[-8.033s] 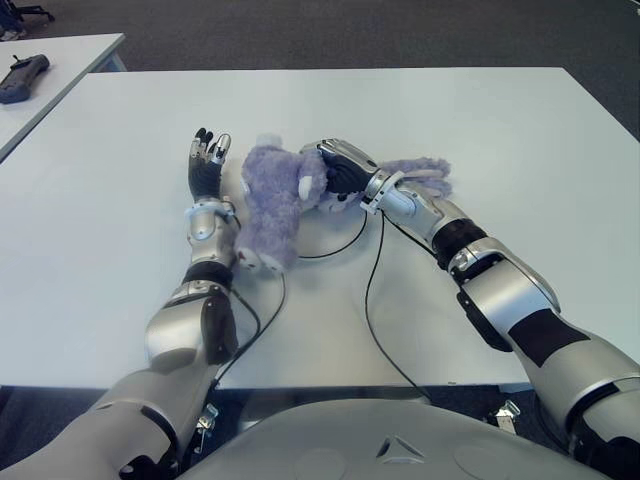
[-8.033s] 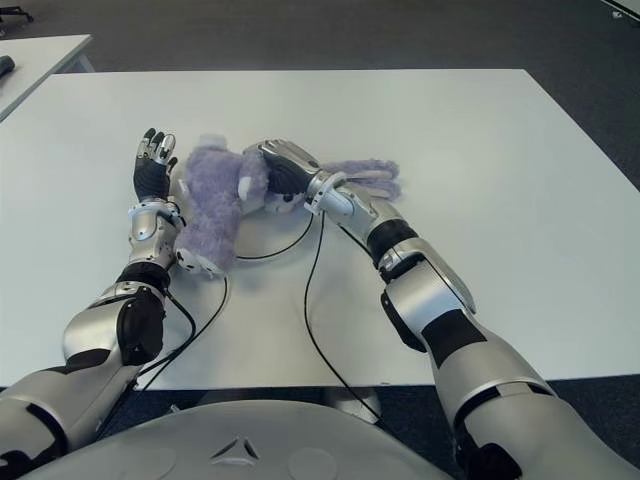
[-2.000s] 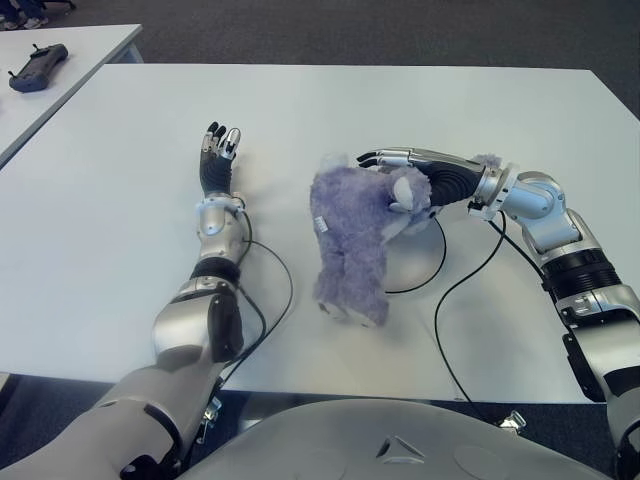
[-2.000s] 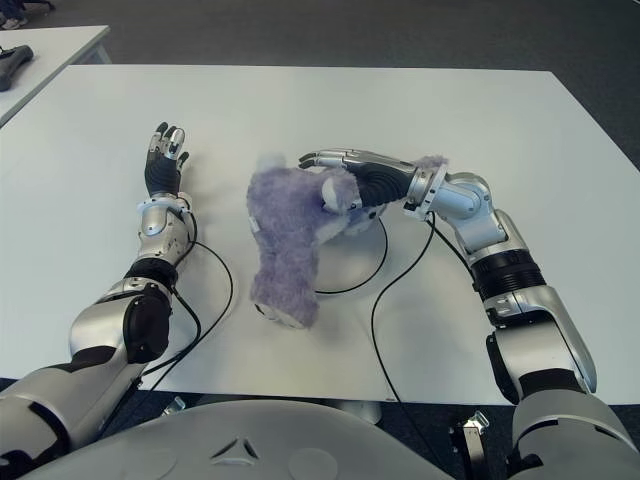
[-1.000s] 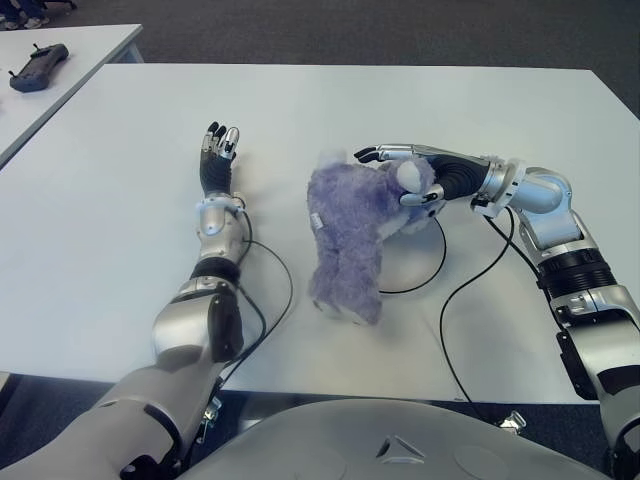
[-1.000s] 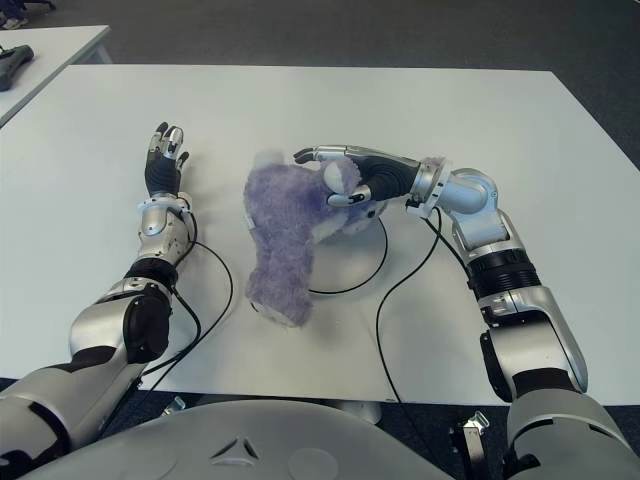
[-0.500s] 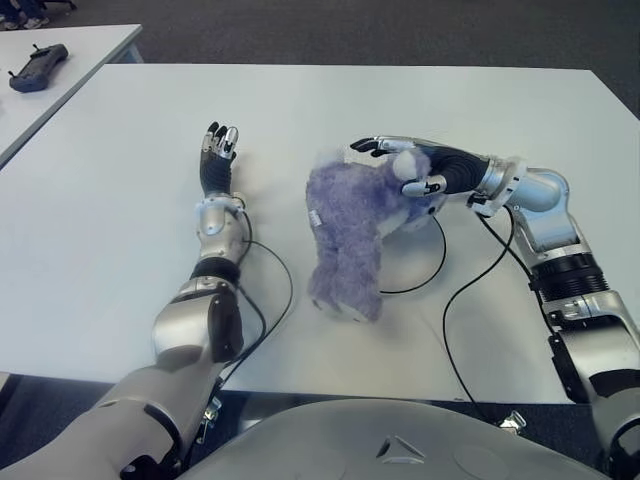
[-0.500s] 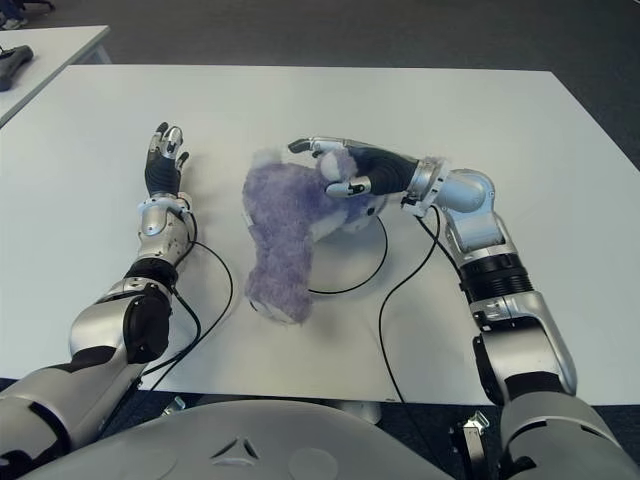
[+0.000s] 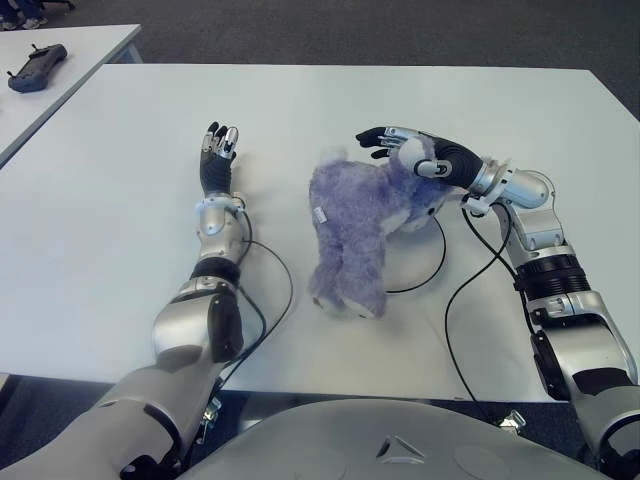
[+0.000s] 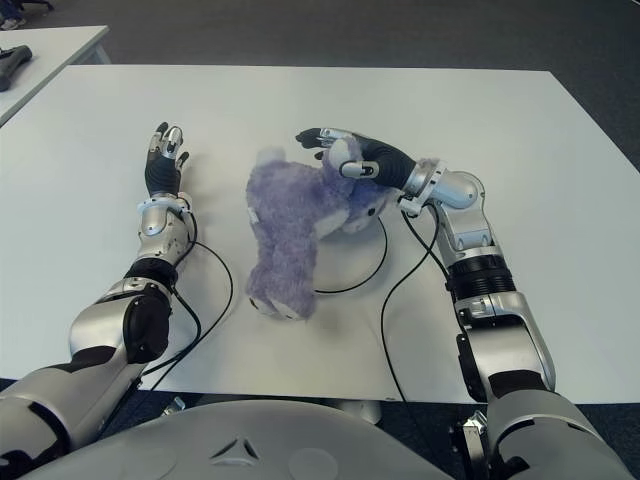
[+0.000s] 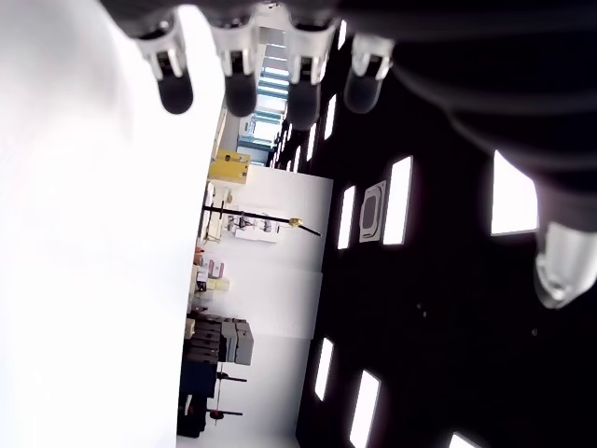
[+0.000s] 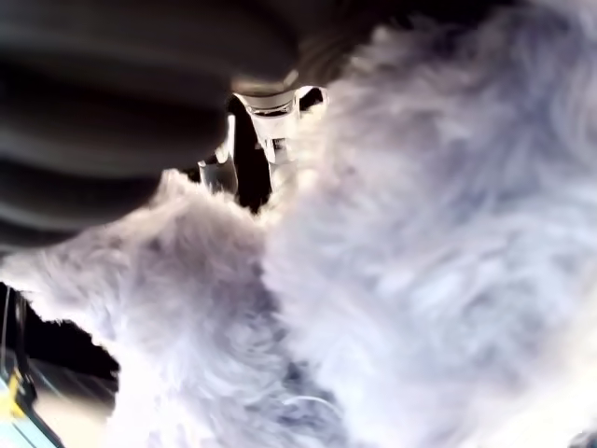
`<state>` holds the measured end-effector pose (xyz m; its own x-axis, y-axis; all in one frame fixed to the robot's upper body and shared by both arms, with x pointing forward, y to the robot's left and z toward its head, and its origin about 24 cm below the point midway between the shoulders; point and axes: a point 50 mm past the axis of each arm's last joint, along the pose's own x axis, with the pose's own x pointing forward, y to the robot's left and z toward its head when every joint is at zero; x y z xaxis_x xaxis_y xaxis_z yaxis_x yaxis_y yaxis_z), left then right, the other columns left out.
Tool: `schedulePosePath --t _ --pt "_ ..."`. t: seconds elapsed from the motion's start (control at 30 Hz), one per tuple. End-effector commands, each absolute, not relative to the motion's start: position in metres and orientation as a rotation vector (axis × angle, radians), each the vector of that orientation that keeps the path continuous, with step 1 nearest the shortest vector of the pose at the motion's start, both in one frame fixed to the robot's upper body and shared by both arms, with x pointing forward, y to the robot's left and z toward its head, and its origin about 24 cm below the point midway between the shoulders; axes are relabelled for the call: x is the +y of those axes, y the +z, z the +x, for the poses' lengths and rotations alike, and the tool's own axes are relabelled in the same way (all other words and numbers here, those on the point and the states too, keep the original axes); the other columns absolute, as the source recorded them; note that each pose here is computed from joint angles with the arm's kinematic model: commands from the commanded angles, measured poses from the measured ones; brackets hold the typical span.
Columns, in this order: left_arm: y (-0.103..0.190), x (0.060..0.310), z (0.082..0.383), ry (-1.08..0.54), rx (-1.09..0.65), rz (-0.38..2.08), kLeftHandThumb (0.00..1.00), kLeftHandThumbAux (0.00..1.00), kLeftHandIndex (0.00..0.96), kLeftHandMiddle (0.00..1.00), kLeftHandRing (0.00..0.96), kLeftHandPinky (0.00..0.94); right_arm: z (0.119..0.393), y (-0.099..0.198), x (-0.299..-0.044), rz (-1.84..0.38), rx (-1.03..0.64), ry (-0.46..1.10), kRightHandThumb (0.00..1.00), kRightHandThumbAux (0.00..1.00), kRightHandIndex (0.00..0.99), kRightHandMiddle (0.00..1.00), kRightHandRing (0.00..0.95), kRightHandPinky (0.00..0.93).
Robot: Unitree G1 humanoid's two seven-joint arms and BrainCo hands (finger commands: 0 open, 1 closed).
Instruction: Put the doll into the plate.
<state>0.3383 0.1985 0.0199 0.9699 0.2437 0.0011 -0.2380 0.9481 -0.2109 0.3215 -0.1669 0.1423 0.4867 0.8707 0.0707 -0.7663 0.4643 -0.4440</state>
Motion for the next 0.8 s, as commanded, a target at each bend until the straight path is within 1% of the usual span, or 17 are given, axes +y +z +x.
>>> schedulePosePath --t 0.03,0.2,0.3,0.37,0.5,0.53,0.8 --pt "-0.091 0.177 0.246 0.319 0.439 -0.315 0.0 0.456 0.033 0.099 0.062 0.02 0.321 0.132 -0.163 -0.248 -0.221 1.137 0.109 0.27 0.0 0.0 0.0 0.0" --pt "-0.091 0.177 0.246 0.319 0.439 -0.321 0.0 0.462 0.031 0.098 0.062 0.017 0.327 0.133 -0.166 -0.221 -0.178 1.195 0.117 0.248 0.0 0.0 0.0 0.0" --pt "-0.092 0.177 0.246 0.32 0.439 -0.321 0.0 0.466 0.033 0.101 0.064 0.021 0.326 0.136 -0.166 -0.18 -0.203 1.22 0.125 0.239 0.0 0.0 0.0 0.0" --pt "-0.092 0.177 0.246 0.319 0.439 -0.325 0.0 0.468 0.04 0.104 0.066 0.024 0.327 0.136 -0.167 -0.033 -0.198 1.27 0.141 0.226 0.0 0.0 0.0 0.0" --pt "-0.092 0.178 0.245 0.317 0.436 -0.326 0.0 0.468 0.042 0.104 0.067 0.024 0.326 0.136 -0.169 0.148 -0.172 1.328 0.158 0.212 0.0 0.0 0.0 0.0" --pt "-0.092 0.178 0.245 0.316 0.435 -0.325 0.0 0.466 0.043 0.103 0.066 0.024 0.326 0.136 -0.17 0.185 -0.166 1.338 0.17 0.194 0.0 0.0 0.0 0.0" --pt "-0.091 0.177 0.245 0.312 0.432 -0.311 0.0 0.455 0.035 0.098 0.064 0.015 0.326 0.137 -0.176 0.325 -0.167 1.353 0.192 0.132 0.0 0.0 0.0 0.0"
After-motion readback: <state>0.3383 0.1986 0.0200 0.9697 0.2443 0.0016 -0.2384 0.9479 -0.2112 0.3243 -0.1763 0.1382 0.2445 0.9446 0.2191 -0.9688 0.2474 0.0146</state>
